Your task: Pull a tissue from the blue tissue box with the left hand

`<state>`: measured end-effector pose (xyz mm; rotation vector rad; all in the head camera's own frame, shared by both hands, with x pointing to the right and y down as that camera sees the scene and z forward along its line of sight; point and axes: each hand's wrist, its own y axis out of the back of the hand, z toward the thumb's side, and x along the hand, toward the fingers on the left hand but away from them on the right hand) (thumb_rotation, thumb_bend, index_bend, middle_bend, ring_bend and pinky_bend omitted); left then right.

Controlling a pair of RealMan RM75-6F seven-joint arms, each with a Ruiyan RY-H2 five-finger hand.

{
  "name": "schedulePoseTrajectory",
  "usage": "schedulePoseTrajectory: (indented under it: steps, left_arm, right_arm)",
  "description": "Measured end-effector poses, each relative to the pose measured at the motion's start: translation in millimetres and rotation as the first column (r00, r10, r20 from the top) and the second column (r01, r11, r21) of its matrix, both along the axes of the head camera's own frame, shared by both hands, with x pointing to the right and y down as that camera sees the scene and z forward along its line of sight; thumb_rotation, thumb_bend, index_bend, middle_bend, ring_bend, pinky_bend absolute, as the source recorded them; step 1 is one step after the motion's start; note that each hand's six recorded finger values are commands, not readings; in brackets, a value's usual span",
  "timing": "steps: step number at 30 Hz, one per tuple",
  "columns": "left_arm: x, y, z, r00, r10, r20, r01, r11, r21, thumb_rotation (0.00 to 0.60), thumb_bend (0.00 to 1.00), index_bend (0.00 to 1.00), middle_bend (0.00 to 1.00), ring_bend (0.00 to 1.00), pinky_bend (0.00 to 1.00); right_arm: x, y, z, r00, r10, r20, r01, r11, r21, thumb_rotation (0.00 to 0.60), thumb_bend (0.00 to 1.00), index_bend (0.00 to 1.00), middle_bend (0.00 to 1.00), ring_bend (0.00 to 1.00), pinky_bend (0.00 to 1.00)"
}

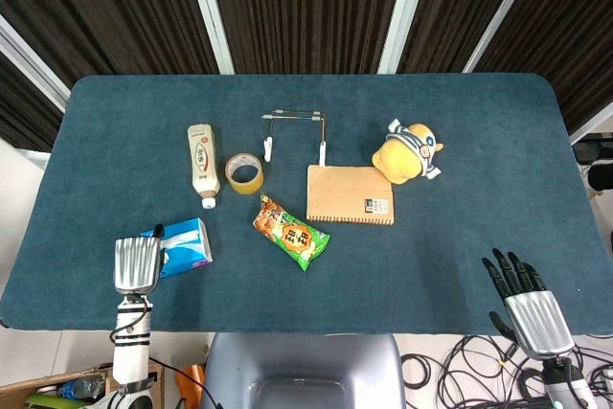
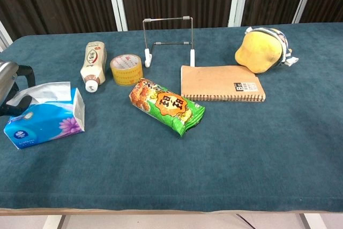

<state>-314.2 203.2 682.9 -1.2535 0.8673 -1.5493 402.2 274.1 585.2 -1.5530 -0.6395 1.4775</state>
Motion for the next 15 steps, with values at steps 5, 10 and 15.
schedulePoseTrajectory:
  steps: [5, 10, 15]
  left_arm:
    - [-1.2, -0.1, 2.2, 1.000, 0.003, -0.005, -0.003, 1.000, -0.010, 0.600, 0.52, 0.60, 1.00, 1.00, 1.00]
    - [1.5, -1.0, -0.9, 1.000, 0.019, -0.021, -0.019, 1.000, 0.005, 0.600, 0.58, 0.65, 1.00, 1.00, 1.00]
    - [6.5, -3.6, -10.7, 0.997, 0.043, -0.057, -0.041, 0.998, 0.047, 0.600, 0.59, 0.65, 1.00, 1.00, 1.00]
  right_arm:
    - [0.0, -0.1, 0.4, 1.000, 0.000, -0.004, 0.000, 1.000, -0.006, 0.600, 0.21, 0.00, 0.00, 0.00, 0.19]
    - [0.8, -0.3, 1.4, 1.000, 0.003, -0.011, -0.003, 1.000, -0.012, 0.600, 0.21, 0.00, 0.00, 0.00, 0.19]
    - [1.1, -0.4, 1.7, 1.000, 0.005, -0.014, -0.005, 1.000, -0.016, 0.600, 0.21, 0.00, 0.00, 0.00, 0.19]
